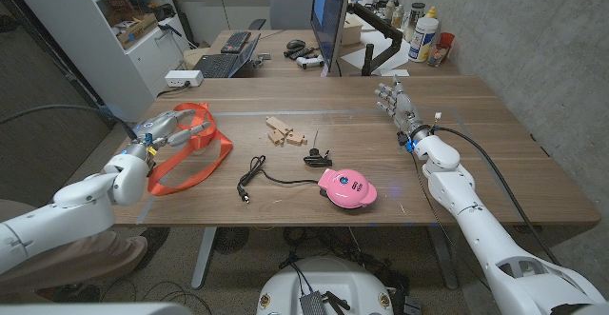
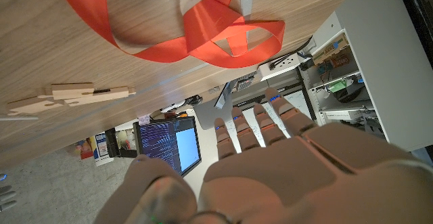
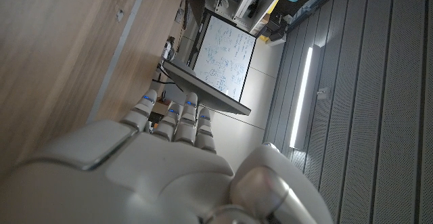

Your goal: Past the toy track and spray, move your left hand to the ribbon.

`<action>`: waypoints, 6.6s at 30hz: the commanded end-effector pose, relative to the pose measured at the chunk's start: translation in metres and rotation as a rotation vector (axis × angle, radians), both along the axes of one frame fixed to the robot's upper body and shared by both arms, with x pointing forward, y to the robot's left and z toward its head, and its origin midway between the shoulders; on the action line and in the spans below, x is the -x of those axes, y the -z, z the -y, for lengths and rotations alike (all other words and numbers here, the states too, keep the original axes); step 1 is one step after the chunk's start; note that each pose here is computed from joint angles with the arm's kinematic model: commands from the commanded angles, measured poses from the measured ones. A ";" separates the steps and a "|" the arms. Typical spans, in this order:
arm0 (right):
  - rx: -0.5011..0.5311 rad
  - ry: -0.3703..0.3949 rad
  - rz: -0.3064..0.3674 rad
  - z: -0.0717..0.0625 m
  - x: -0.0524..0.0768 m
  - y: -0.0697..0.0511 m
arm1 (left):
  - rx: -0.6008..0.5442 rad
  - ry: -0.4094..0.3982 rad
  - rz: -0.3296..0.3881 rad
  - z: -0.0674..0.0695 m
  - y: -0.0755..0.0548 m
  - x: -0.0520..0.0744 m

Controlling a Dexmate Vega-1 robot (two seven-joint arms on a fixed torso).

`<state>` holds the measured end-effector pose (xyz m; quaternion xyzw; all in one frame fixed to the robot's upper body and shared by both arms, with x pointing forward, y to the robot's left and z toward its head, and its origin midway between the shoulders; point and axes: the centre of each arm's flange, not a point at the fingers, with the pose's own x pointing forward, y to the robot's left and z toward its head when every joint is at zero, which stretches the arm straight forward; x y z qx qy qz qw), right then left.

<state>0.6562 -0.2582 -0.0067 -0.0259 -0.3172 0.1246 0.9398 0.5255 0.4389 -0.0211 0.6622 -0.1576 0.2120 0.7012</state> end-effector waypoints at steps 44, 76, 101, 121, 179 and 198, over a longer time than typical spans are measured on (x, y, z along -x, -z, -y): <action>-0.034 0.019 -0.012 0.006 -0.004 0.004 | 0.138 -0.014 0.027 0.000 -0.004 -0.061; -0.035 0.022 -0.020 0.010 -0.005 0.008 | 0.169 0.014 0.009 0.011 0.002 -0.079; -0.042 0.032 -0.013 0.015 -0.009 0.002 | 0.199 0.015 0.028 0.017 0.003 -0.099; -0.045 0.035 -0.020 0.020 -0.012 0.007 | 0.171 0.000 0.038 0.026 0.009 -0.103; -0.010 0.059 -0.025 0.028 -0.011 0.002 | 0.210 -0.052 0.088 0.023 0.044 -0.120; -0.006 0.063 -0.031 0.033 -0.013 0.001 | 0.227 -0.057 0.082 0.027 0.045 -0.123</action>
